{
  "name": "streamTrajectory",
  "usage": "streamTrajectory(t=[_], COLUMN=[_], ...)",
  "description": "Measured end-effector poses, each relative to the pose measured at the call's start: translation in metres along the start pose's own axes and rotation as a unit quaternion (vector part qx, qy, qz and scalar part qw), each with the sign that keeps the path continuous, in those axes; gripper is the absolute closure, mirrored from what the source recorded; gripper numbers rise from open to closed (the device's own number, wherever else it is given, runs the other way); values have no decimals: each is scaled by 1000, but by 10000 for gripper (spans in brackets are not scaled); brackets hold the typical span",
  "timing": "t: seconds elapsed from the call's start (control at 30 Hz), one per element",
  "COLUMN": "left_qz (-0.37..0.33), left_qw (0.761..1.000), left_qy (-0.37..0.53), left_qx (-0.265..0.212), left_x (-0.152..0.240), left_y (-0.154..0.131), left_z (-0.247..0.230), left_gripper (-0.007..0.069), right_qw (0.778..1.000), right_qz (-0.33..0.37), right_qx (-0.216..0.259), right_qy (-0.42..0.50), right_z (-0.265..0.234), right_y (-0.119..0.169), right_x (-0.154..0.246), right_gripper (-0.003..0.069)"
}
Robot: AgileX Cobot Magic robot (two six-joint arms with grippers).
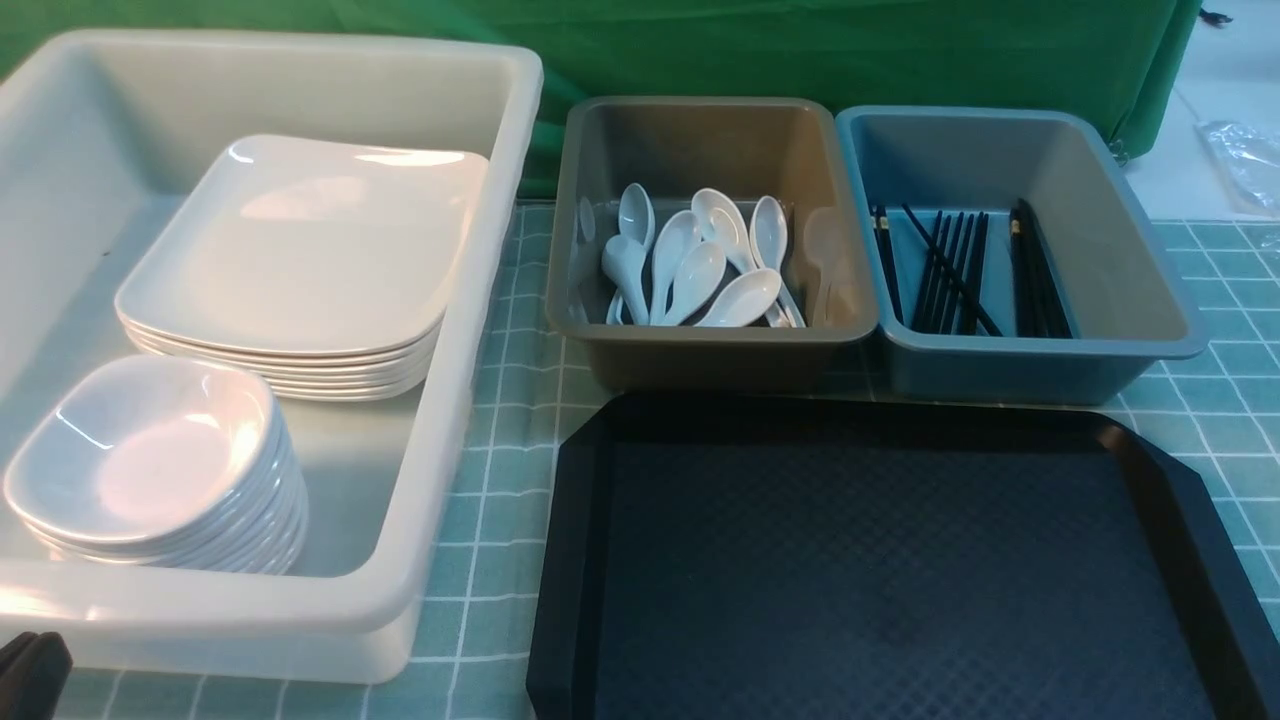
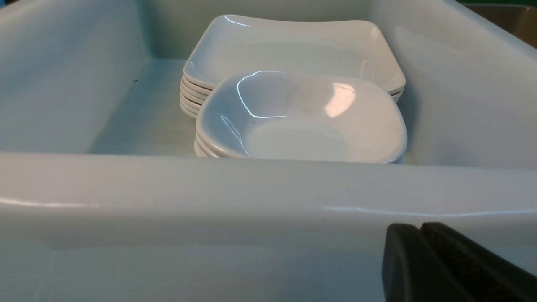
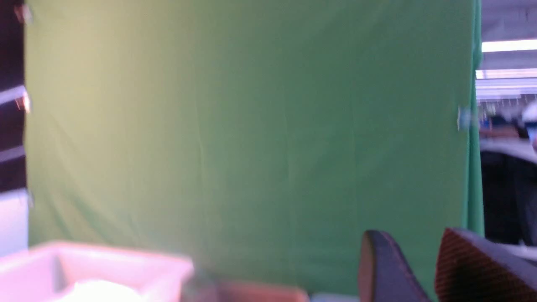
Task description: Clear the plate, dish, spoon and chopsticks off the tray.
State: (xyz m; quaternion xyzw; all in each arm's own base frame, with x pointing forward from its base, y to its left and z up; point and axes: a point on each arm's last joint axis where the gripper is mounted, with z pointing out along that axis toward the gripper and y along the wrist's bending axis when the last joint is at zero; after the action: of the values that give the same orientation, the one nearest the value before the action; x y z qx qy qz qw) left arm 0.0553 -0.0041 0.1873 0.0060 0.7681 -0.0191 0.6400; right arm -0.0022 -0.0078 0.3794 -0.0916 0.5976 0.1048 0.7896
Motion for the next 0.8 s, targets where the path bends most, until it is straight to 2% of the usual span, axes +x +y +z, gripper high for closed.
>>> streamTrajectory(t=[0.13,0.17,0.3,0.33,0.37,0.4,0.47,0.53,0.8], left_qz=[0,0,0,0,0,0,0,0,0], left_qw=[1000,1000,1000,1000,1000,1000,1000,1000,1000], left_qy=[0,0,0,0,0,0,-1,0,0], left_qx=[0,0,0,0,0,0,0,0,0], left_x=[0,0,0,0,0,0,0,0,0], left_y=[0,0,0,0,0,0,0,0,0], left_z=[0,0,0,0,0,0,0,0,0], left_gripper=[608,608,608,608,608,608,608,608,608], right_qw=[997,993,967,967,951,951,936,935,943], right_qz=[-24,-38,-61,-61,-66,-66,-66,-64,-65], right_qx=[35,56,115,115,129,129,138,136,132], right_qy=[68,101,217,217,272,272,317,322,299], right_z=[6,10,14,14,10,10,-1,-5,-3], right_y=[0,-1,-6,-6,-9,-9,-9,-8,-8], right_x=[31,50,122,122,159,159,200,212,211], right_gripper=[418,418,418,418,418,418,418,418,418])
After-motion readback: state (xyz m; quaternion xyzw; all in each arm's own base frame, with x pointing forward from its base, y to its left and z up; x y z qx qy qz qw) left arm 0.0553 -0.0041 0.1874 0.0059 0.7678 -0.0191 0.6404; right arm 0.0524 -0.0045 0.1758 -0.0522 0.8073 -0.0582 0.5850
